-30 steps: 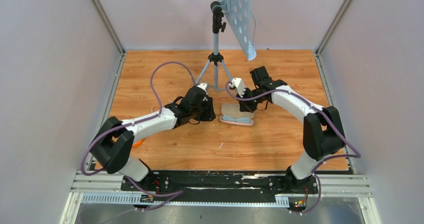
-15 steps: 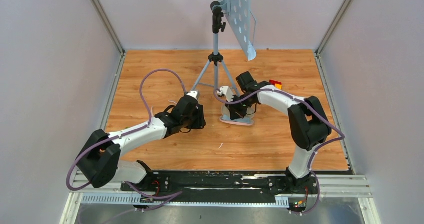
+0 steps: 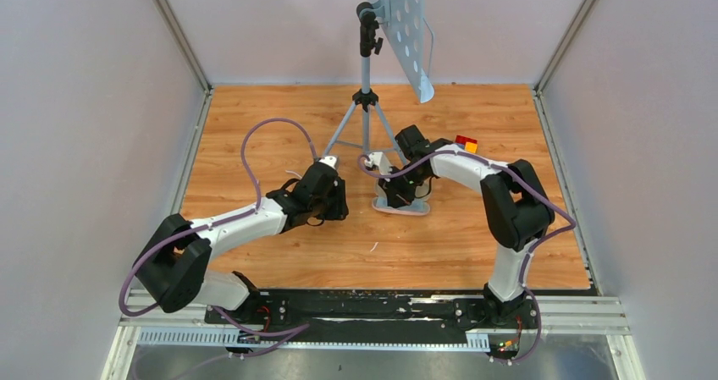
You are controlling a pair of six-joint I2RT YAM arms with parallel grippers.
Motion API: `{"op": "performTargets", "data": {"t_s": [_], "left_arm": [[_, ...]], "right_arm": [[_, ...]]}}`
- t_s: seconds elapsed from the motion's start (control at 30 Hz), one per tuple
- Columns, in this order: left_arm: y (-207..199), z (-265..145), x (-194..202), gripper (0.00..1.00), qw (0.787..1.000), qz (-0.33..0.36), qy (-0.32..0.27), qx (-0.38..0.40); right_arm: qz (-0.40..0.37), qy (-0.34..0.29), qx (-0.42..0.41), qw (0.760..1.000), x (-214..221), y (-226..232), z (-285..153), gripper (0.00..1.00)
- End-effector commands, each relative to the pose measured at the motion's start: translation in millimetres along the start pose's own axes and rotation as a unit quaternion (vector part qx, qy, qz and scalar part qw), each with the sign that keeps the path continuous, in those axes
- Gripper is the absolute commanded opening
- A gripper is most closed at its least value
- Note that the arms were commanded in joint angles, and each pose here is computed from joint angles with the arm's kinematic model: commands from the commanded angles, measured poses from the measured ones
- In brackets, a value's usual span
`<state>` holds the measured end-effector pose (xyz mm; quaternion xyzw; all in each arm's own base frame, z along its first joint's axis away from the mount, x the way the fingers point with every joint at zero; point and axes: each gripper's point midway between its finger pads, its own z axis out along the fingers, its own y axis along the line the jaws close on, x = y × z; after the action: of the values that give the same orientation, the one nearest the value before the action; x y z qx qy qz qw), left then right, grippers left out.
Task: Organize the sunglasses
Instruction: Place the glasses cleaning cloth in the sunglasses case.
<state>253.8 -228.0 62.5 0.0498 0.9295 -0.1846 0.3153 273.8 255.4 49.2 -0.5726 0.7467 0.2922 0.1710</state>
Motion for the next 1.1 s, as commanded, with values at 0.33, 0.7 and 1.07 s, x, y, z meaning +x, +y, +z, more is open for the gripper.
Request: {"op": "performTargets", "data": {"t_s": [0.33,0.7,1.07], "left_arm": [[1.2,0.0,-0.8,0.45,1.0,0.001,-0.013,0.003],[3.5,-2.5,1.5,0.45,1.0,0.0,-0.014,0.002],[5.7,-8.7,-1.3,0.45,1.0,0.0,-0.021,-0.003]], "right_arm": [[-0.004,0.0,-0.002,1.0,-13.1,1.2,-3.4,0.02],[0.002,-0.002,-0.003,1.0,-16.1,1.4,1.3,0.03],[-0.007,0.009,0.008,1.0,-21.2,-1.4,5.4,0.03]]}}
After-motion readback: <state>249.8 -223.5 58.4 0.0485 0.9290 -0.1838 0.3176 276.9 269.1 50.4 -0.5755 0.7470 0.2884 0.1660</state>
